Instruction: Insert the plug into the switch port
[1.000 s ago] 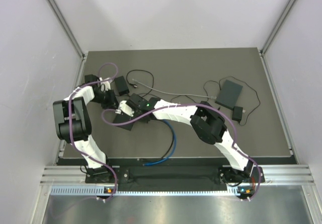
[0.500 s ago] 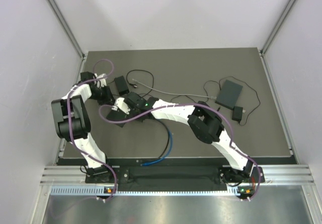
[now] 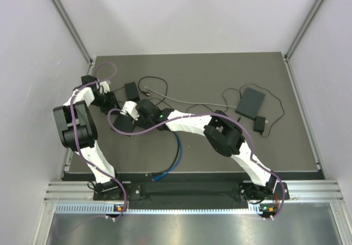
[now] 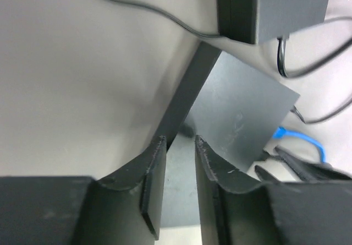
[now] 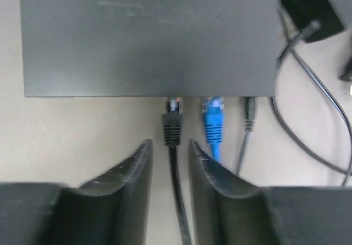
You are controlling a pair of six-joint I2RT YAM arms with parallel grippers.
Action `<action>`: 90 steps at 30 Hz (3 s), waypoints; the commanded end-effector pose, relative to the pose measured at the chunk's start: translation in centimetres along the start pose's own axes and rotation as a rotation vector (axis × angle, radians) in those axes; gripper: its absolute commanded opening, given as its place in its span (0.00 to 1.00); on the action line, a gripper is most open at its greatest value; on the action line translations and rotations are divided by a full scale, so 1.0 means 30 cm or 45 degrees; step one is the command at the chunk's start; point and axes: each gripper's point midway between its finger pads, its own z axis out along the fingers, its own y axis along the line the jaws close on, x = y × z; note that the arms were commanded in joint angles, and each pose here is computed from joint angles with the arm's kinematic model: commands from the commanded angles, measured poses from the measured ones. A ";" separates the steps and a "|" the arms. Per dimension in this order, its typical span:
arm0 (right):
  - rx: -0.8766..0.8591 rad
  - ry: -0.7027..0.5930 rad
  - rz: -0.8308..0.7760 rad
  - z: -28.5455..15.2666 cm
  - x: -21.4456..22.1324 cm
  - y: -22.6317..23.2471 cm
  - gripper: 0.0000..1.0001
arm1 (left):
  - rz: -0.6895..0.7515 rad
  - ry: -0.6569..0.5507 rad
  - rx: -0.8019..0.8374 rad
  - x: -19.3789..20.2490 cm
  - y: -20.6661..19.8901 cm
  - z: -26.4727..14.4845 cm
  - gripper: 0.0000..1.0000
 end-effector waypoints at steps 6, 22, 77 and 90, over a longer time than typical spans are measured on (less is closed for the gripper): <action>0.158 -0.268 0.036 -0.328 -0.219 -0.204 0.56 | -0.014 -0.013 0.042 -0.093 -0.060 -0.128 0.38; 0.289 -0.132 0.646 -1.149 0.378 -0.752 1.00 | 0.937 -0.536 0.438 -0.179 -0.734 -0.310 0.66; 0.128 0.443 0.527 -0.886 1.115 -0.821 0.79 | 1.345 -0.044 0.632 0.346 -1.107 0.091 0.61; 0.438 0.430 0.696 -1.071 0.990 -0.865 1.00 | 1.358 -0.075 0.756 0.399 -1.120 0.060 0.62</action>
